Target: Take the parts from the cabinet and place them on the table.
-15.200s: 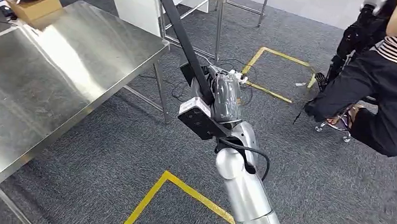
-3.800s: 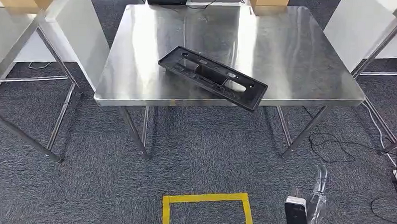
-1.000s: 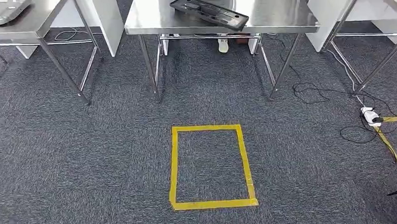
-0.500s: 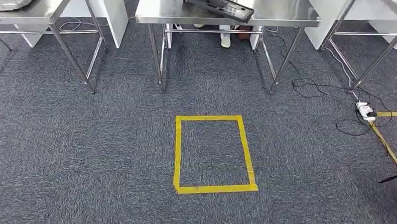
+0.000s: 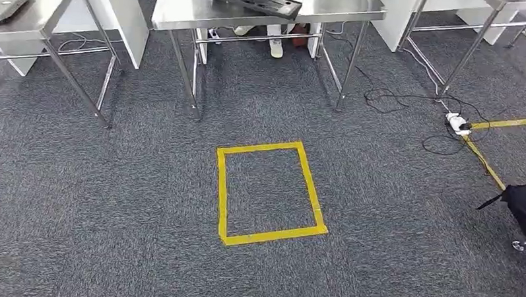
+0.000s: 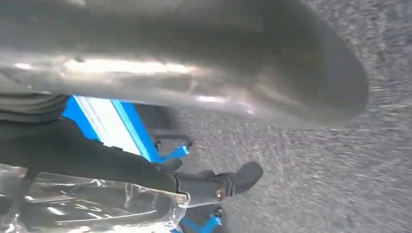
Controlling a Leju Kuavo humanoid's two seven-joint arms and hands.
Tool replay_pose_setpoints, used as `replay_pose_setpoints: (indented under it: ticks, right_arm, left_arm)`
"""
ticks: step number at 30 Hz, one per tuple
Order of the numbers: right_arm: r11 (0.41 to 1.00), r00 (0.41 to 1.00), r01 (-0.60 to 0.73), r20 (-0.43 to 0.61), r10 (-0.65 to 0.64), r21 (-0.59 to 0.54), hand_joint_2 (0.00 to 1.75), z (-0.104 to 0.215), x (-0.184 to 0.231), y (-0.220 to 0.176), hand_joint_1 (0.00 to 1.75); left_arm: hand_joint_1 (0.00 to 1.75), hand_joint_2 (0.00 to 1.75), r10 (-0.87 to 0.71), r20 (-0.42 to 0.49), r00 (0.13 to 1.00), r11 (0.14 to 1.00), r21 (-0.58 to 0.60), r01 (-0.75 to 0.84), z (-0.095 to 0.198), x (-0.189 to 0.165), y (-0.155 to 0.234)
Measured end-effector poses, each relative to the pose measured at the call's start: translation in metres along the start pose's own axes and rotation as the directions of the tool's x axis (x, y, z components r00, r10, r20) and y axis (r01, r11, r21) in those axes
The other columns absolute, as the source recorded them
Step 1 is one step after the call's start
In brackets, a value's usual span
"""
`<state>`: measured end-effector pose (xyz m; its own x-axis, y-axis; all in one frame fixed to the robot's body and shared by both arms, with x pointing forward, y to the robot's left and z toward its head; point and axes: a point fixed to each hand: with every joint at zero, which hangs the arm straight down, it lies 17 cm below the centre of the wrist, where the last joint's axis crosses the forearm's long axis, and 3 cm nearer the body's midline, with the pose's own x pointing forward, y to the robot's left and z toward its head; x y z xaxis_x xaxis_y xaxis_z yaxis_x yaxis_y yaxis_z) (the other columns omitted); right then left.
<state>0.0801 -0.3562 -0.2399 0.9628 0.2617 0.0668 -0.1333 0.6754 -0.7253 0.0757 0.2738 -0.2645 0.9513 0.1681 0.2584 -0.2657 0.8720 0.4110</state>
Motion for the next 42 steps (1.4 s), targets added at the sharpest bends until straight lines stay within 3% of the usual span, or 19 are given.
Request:
replay_pose_setpoints:
  ticks: [42]
  right_arm:
    - [0.991,0.983,0.131,-0.128,-0.128,0.011,0.00,0.008,-0.016,0.010,0.00]
  left_arm:
    - [0.00,0.00,-0.067,0.072,0.995,0.998,-0.009,0.067,-0.008,0.014,0.009]
